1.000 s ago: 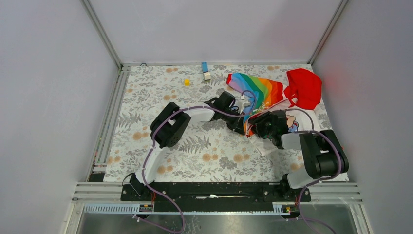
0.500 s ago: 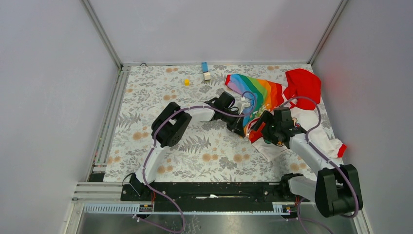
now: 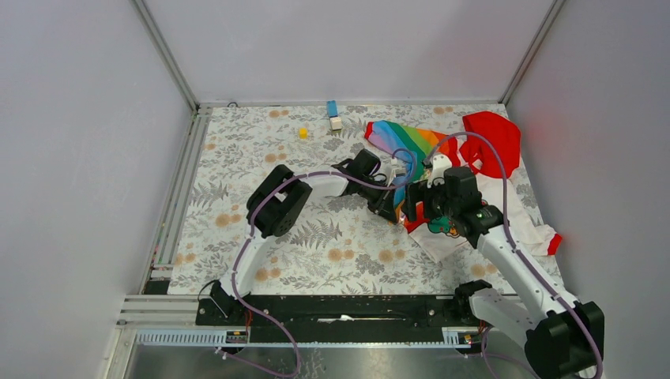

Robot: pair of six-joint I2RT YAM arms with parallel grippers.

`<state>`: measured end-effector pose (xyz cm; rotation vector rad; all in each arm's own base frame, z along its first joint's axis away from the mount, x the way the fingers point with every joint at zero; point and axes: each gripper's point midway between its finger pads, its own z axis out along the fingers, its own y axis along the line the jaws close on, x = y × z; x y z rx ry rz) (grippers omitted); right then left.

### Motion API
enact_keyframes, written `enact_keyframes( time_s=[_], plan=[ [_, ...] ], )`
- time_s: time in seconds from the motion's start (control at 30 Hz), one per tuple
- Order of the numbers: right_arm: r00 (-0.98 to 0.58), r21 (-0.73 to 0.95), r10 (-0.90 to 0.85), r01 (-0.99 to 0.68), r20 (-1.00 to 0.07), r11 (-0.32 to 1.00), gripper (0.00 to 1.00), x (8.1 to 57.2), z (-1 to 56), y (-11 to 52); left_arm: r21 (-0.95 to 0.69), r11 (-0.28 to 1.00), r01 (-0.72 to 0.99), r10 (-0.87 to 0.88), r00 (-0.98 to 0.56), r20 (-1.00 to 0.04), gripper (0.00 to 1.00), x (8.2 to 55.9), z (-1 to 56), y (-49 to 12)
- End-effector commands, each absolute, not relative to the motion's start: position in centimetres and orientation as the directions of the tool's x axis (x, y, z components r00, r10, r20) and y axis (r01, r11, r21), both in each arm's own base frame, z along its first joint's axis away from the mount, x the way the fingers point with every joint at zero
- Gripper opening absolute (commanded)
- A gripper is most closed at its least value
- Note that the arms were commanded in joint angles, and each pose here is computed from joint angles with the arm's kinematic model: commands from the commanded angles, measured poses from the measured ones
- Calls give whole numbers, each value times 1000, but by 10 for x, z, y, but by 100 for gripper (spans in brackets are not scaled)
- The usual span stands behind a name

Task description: Zip up the jacket

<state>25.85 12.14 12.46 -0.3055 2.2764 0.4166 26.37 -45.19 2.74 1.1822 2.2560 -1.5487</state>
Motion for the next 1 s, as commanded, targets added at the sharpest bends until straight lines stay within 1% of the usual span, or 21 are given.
enact_keyframes(
  time_s=[0.0,0.1,0.17,0.2,0.23,0.27,0.33,0.37,0.4,0.47,0.53,0.67,0.83,0.97],
  plan=[
    [-548,57,-330,-573,-768,818,89,262,140,133,-735,121,668,515,-675,-529,0,265,22,-450],
    [-542,38,-396,-622,-741,782,65,249,126,137,-744,128,656,508,-688,-518,0,268,20,-448],
    [-568,-10,-409,-576,-714,817,58,250,113,123,-744,128,656,507,-688,-519,0,269,20,-448],
    [-578,-3,-379,-545,-723,838,54,253,114,122,-745,128,655,506,-689,-519,0,269,20,-448],
    [-599,48,-283,-475,-749,878,55,260,121,126,-745,129,655,507,-689,-518,0,268,20,-448],
    [-628,121,-134,-346,-767,931,59,269,128,125,-745,128,655,506,-689,-519,0,268,20,-448],
    [-665,309,123,-168,-737,936,63,275,137,134,-744,130,655,506,-689,-518,0,269,19,-448],
    [-683,380,232,-73,-693,922,60,275,135,136,-746,131,653,506,-691,-516,0,269,19,-448],
    [-705,429,284,-31,-650,903,55,271,129,140,-746,133,652,505,-692,-515,0,269,19,-449],
    [-735,491,315,-28,-601,870,49,265,123,151,-746,138,651,505,-694,-513,0,269,18,-448],
    [-734,524,396,65,-551,849,45,264,114,149,-744,139,654,504,-693,-515,0,270,19,-448],
    [-714,548,491,179,-499,817,36,265,96,145,-742,143,655,503,-694,-515,0,270,19,-447],
    [-742,502,498,252,-448,827,37,260,65,139,-742,141,655,504,-693,-516,0,269,18,-448],
    [-771,512,495,260,-401,819,41,257,52,145,-742,139,656,504,-692,-517,0,269,20,-448]
  ],
)
